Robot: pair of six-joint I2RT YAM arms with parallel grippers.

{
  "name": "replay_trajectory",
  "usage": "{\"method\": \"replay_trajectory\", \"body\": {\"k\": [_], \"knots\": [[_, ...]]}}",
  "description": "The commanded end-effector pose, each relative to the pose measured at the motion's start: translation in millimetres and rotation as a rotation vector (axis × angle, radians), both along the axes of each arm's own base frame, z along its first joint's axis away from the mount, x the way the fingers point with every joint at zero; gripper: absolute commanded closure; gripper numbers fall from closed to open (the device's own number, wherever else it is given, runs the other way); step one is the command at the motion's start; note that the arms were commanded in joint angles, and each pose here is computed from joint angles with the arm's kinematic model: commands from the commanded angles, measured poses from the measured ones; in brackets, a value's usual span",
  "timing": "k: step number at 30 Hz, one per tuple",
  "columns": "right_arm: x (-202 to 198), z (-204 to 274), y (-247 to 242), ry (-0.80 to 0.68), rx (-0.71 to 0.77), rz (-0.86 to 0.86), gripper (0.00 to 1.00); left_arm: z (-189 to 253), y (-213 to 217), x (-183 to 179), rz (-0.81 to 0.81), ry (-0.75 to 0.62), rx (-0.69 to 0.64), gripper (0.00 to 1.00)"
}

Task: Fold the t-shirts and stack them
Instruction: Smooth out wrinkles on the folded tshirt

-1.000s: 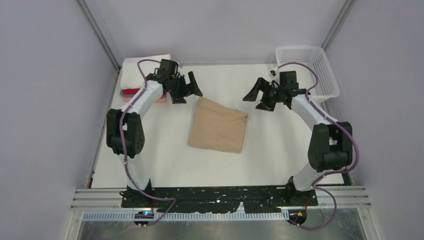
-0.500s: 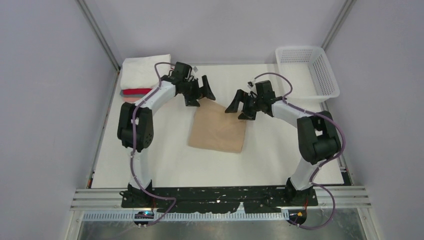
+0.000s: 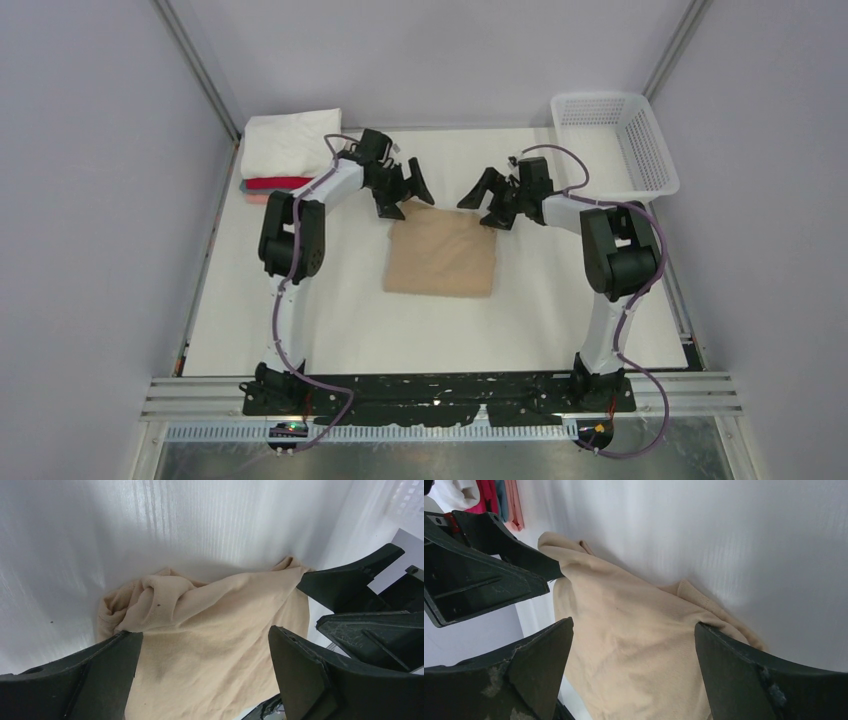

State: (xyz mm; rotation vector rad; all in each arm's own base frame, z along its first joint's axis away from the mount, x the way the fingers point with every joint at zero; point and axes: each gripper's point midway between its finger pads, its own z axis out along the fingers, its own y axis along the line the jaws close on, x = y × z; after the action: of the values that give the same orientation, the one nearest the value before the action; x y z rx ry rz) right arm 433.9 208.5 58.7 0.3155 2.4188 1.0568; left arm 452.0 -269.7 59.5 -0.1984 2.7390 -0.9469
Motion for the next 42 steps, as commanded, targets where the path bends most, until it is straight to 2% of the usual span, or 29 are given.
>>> {"method": "replay_trajectory", "body": {"k": [1, 3, 7, 10, 12, 13, 14, 15, 16, 17, 22, 26, 30, 38, 42], "knots": [[10.3, -1.8, -5.0, -0.008, -0.001, -0.017, 0.03, 9.3, 12.2, -16.2, 0.039, 0.078, 0.043, 0.00], [17.5, 20.6, -4.3, -0.057, -0.014, 0.015, 0.03, 27.7, 17.1, -13.5, 0.038, 0.046, 0.071, 0.00], [13.5, 69.9, -4.6, -0.144, -0.058, 0.063, 0.04, 79.5, 18.4, -11.5, 0.049, -0.097, 0.036, 0.00], [-11.8, 95.1, -3.2, -0.203, -0.078, 0.090, 0.05, 103.1, 23.3, -24.5, 0.059, -0.161, 0.022, 0.00], [-38.1, 92.6, -0.6, -0.194, -0.060, 0.099, 0.05, 111.7, 26.6, -39.3, 0.058, -0.181, 0.012, 0.00], [-47.5, 105.0, 6.0, -0.235, -0.031, 0.117, 0.05, 108.6, 26.0, -47.8, 0.050, -0.177, 0.007, 0.01], [-67.1, 87.8, 8.0, -0.181, -0.007, 0.130, 0.05, 102.6, 27.1, -57.3, 0.046, -0.165, 0.007, 0.00], [-76.0, 95.4, 14.6, -0.210, 0.019, 0.148, 0.05, 97.1, 25.6, -66.3, 0.036, -0.156, 0.000, 0.00], [-95.4, 79.0, 17.0, -0.151, 0.039, 0.168, 0.05, 89.2, 25.9, -74.6, 0.030, -0.141, -0.005, 0.01], [-101.6, 83.9, 22.2, -0.176, 0.057, 0.186, 0.05, 77.2, 27.3, -84.5, 0.027, -0.116, -0.010, 0.00], [-139.7, 40.2, 15.0, -0.081, 0.038, 0.195, 0.05, 55.8, 27.1, -102.0, 0.007, -0.080, -0.032, 0.00], [-145.7, 13.0, 3.6, -0.051, -0.035, 0.177, 0.05, 40.2, 34.8, -95.7, 0.017, -0.052, 0.036, 0.00], [-147.4, -8.9, 1.3, 0.000, -0.054, 0.177, 0.05, 23.1, 31.5, -94.4, 0.005, 0.003, 0.039, 0.00], [-143.1, 21.2, 1.1, -0.084, -0.056, 0.190, 0.05, -2.0, 54.9, -86.3, 0.045, 0.044, 0.211, 0.03], [-151.7, 37.1, 3.2, -0.103, -0.027, 0.214, 0.05, -14.1, 45.2, -87.9, 0.020, 0.092, 0.182, 0.07]]}}
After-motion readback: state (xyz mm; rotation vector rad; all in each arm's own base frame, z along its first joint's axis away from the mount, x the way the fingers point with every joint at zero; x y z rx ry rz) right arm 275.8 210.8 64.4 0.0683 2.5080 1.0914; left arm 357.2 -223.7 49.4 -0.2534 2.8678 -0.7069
